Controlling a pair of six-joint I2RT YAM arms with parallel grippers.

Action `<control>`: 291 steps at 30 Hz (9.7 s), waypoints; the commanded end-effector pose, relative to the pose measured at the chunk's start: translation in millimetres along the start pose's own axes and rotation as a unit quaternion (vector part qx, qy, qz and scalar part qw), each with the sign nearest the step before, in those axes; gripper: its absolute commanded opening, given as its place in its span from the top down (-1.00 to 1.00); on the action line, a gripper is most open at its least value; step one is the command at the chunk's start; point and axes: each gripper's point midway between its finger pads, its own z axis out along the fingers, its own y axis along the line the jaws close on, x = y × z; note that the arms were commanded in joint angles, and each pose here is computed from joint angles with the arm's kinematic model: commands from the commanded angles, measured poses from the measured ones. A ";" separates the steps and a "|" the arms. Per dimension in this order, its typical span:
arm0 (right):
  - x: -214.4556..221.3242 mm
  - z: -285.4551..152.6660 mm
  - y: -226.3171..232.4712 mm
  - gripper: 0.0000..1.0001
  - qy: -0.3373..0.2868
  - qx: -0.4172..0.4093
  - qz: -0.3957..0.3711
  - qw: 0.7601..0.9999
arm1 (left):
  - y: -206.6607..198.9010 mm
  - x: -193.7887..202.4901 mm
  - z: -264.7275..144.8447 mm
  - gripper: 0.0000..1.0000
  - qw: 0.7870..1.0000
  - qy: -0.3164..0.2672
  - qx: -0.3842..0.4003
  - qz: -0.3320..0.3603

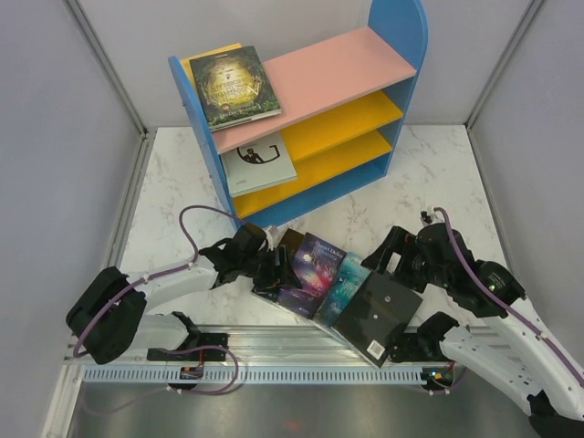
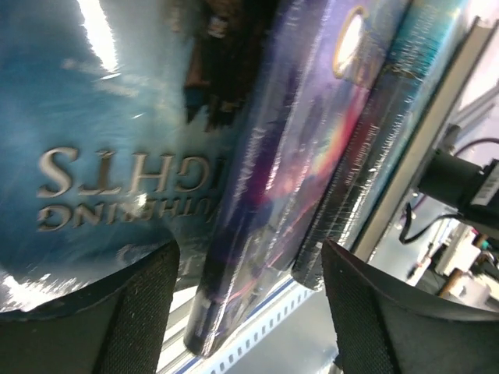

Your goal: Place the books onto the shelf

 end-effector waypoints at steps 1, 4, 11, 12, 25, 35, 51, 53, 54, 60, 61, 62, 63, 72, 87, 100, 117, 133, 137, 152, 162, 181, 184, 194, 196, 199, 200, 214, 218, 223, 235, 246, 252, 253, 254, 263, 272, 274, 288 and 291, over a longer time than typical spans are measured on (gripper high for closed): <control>-7.1 -3.7 4.1 -0.96 -0.008 0.005 -0.004 1.000 | -30.9 -0.7 7.3 -0.48 0.994 0.012 0.096 0.059; -6.5 0.9 2.6 -0.96 -0.004 0.012 -0.010 1.000 | -46.7 6.4 8.6 -0.22 0.988 0.031 0.139 0.068; -7.9 7.8 3.7 -0.96 -0.001 0.016 -0.018 1.000 | -65.2 32.9 17.6 0.63 0.980 0.073 0.168 0.081; -7.9 9.1 3.5 -0.96 -0.001 0.017 -0.019 1.000 | -65.1 34.5 18.5 0.75 0.980 0.074 0.168 0.077; -13.4 1.2 62.7 -0.96 -0.004 -0.130 -0.023 0.991 | -81.3 18.1 -58.8 0.95 0.984 -0.051 0.168 0.017; 12.8 14.7 91.2 -0.96 0.055 -0.265 0.057 0.961 | -97.3 2.2 -149.0 0.95 0.946 -0.188 0.253 -0.074; 26.8 16.0 106.6 -0.96 0.101 -0.336 0.089 0.932 | -110.9 -6.9 -206.3 0.95 0.881 -0.254 0.375 -0.136; 30.1 18.5 103.1 -0.96 0.103 -0.332 0.091 0.933 | -113.5 -8.0 -207.2 0.95 0.878 -0.254 0.382 -0.137; 32.6 17.8 104.4 -0.96 0.106 -0.335 0.093 0.932 | -113.5 -8.8 -205.9 0.95 0.877 -0.253 0.384 -0.141; 61.0 29.7 97.8 -0.96 0.125 -0.321 0.083 0.935 | -123.8 -14.7 -207.4 0.95 0.861 -0.254 0.418 -0.143; 66.5 35.1 93.0 -0.96 0.128 -0.313 0.088 0.937 | -128.3 -15.2 -211.1 0.95 0.856 -0.254 0.428 -0.139; 68.8 35.5 94.1 -0.96 0.128 -0.317 0.089 0.936 | -131.4 -16.4 -213.9 0.95 0.853 -0.256 0.435 -0.137; 75.1 39.2 92.2 -0.96 0.129 -0.317 0.090 0.935 | -132.7 -16.1 -210.4 0.95 0.855 -0.250 0.434 -0.137; 56.7 26.7 127.0 -0.96 0.097 -0.383 0.113 0.912 | -137.0 -16.1 -202.6 0.95 0.847 -0.233 0.455 -0.143; 32.0 4.7 151.7 0.28 0.064 -0.448 0.157 0.878 | -129.6 -15.5 -192.2 0.95 0.847 -0.225 0.454 -0.159; 13.6 -23.1 136.6 1.00 0.007 -0.406 0.135 0.904 | -103.0 3.6 -154.2 -0.04 0.910 -0.174 0.342 -0.160; -59.1 -111.0 162.4 1.00 -0.137 -0.411 0.125 0.892 | -49.5 29.1 -176.9 -1.00 0.921 -0.211 0.280 -0.171; -97.3 -124.4 221.0 1.00 -0.178 -0.403 0.098 0.893 | -52.8 35.3 -187.6 -0.99 0.932 -0.205 0.263 -0.143; -96.4 -106.2 237.1 1.00 -0.150 -0.427 0.121 0.884 | -49.5 39.8 -196.2 -0.98 0.929 -0.210 0.268 -0.142; -93.7 -50.8 321.6 1.00 -0.046 -0.497 0.106 0.860 | -37.9 45.7 -220.9 -0.98 0.931 -0.237 0.247 -0.127; -104.6 0.3 343.0 1.00 -0.034 -0.471 0.089 0.877 | -32.9 46.3 -235.0 -1.00 0.930 -0.257 0.236 -0.119; -129.9 39.7 330.2 -0.09 -0.031 -0.423 0.074 0.903 | -11.5 44.6 -262.7 -1.00 0.925 -0.302 0.198 -0.119; -134.6 37.2 311.7 -0.82 -0.040 -0.391 0.059 0.918 | -9.5 45.1 -261.1 -1.00 0.926 -0.301 0.193 -0.121; -145.5 38.7 205.7 -0.96 -0.043 -0.165 -0.016 0.985 | -5.5 43.6 -251.5 -0.99 0.929 -0.296 0.181 -0.128; -150.0 30.2 194.4 -0.96 -0.050 -0.151 -0.023 0.987 | -4.1 43.1 -247.2 -1.00 0.931 -0.293 0.175 -0.128; -147.0 20.1 170.1 -0.96 -0.058 -0.122 -0.034 0.990 | -4.4 41.9 -243.4 -1.00 0.933 -0.291 0.170 -0.127; -142.7 18.6 162.8 -0.96 -0.056 -0.114 -0.035 0.991 | -3.5 40.8 -238.8 -1.00 0.936 -0.288 0.159 -0.124; -26.1 86.1 71.0 -0.96 0.079 -0.152 0.047 0.984 | -23.6 9.3 -145.7 -1.00 0.978 -0.206 0.031 0.011; -18.6 101.2 66.4 -0.96 0.094 -0.160 0.065 0.981 | -28.9 0.1 -116.4 -1.00 0.985 -0.164 0.011 0.047; -11.1 118.6 61.4 -0.96 0.105 -0.162 0.088 0.977 | -9.0 -39.6 -105.0 -0.99 0.985 -0.162 -0.028 0.050; 40.1 169.5 29.7 -0.96 0.150 -0.086 0.106 0.979 | 27.9 -63.8 -63.6 -1.00 0.990 -0.107 -0.062 0.070; 88.8 203.2 3.2 -0.96 0.188 0.039 0.058 0.980 | 56.3 -58.4 -21.4 -0.99 0.993 -0.068 -0.074 0.054; 111.5 209.1 -37.6 -0.96 0.186 0.108 0.079 0.973 | 76.8 -41.6 2.7 -0.99 0.996 -0.037 -0.073 0.029; 117.9 208.5 -47.4 -0.96 0.188 0.119 0.079 0.972 | 77.1 -37.6 5.5 -0.98 0.997 -0.029 -0.066 0.025; 120.7 209.1 -50.7 -0.96 0.187 0.120 0.080 0.972 | 81.2 -33.1 9.9 -0.97 0.997 -0.020 -0.066 0.018; 159.2 224.2 -48.5 -0.96 0.188 0.069 0.116 0.973 | 68.3 -10.7 18.1 -0.95 1.000 0.008 0.006 -0.014; 144.2 203.6 -43.4 -0.10 0.155 0.040 0.111 0.981 | 70.7 10.6 7.9 -0.95 0.999 0.013 0.022 -0.028; 139.5 194.2 -43.1 0.18 0.146 0.030 0.109 0.983 | 69.5 15.3 5.0 -0.94 0.999 0.014 0.029 -0.030; 94.3 100.7 33.1 1.00 0.099 -0.177 0.105 0.973 | 26.9 16.3 -51.8 -0.97 0.991 -0.072 0.105 -0.033; 83.4 69.7 56.3 1.00 0.092 -0.250 0.120 0.956 | 4.2 5.8 -66.9 -0.98 0.985 -0.094 0.140 -0.033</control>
